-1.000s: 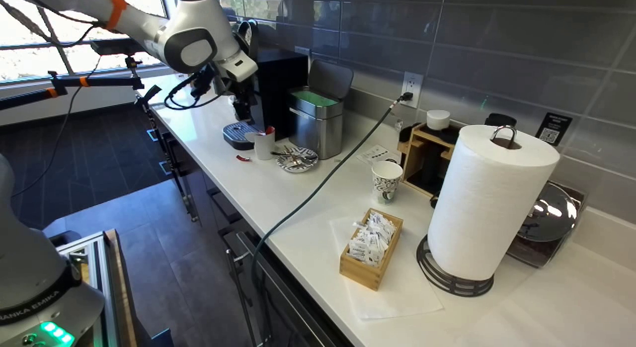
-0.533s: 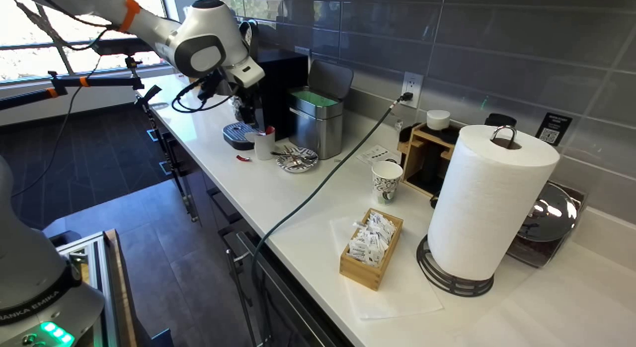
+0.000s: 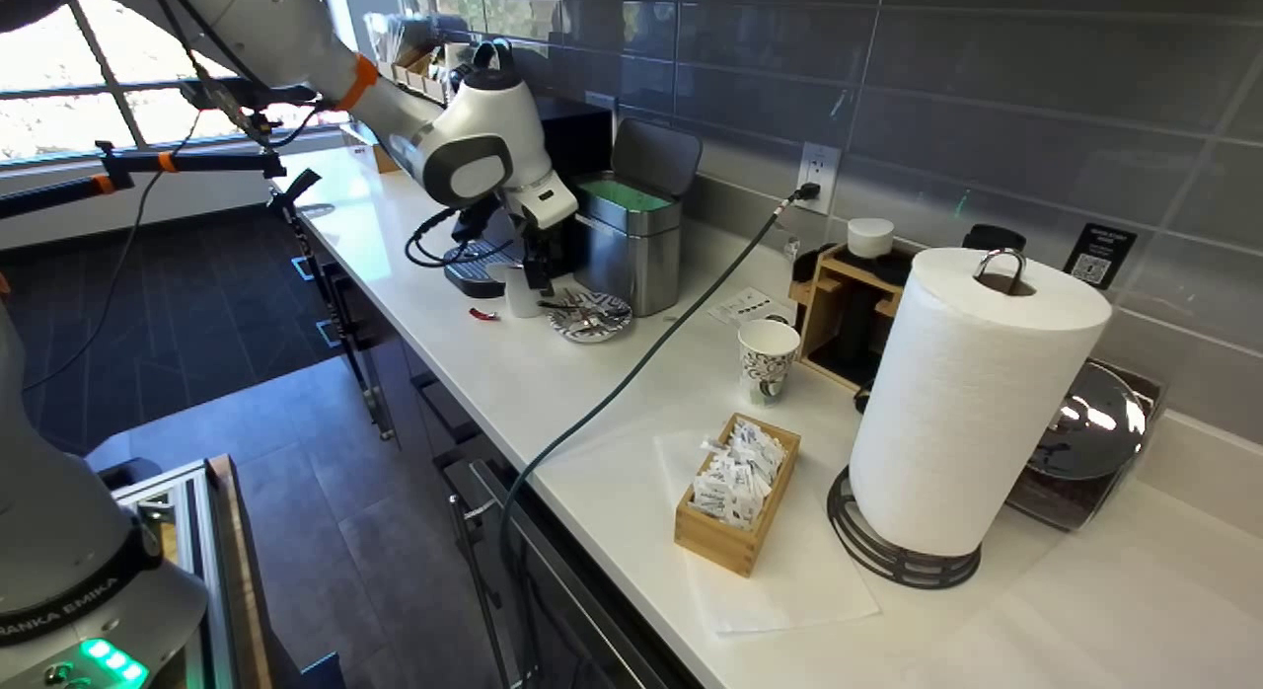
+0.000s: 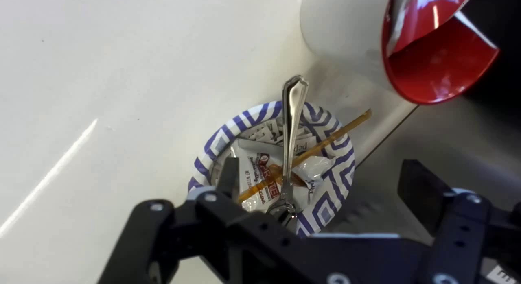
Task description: Remove the silver spoon from the plate and put it on the counter
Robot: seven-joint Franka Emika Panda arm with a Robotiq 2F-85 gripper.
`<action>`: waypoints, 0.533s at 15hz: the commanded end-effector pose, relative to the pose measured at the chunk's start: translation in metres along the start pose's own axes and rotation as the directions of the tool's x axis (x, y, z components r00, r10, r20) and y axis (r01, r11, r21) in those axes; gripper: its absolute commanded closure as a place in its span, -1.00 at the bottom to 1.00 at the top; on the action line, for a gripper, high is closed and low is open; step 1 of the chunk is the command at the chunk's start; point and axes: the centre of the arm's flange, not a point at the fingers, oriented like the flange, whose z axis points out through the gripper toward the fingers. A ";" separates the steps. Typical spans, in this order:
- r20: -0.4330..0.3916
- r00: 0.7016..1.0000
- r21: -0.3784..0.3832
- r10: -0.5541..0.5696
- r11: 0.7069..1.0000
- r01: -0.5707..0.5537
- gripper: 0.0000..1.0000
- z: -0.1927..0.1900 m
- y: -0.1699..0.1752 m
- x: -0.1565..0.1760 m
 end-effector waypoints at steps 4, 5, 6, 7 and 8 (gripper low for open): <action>0.019 0.998 0.001 0.060 0.998 -0.060 -1.00 0.042 -0.011 0.020; 0.022 0.998 0.004 0.066 0.998 -0.066 -0.97 0.044 -0.012 0.022; 0.023 0.997 0.003 0.075 0.997 -0.075 -0.80 0.049 -0.011 0.024; 0.027 0.996 0.004 0.086 0.996 -0.086 -0.81 0.052 -0.011 0.026; 0.029 0.995 0.003 0.098 0.995 -0.098 -0.89 0.053 -0.010 0.027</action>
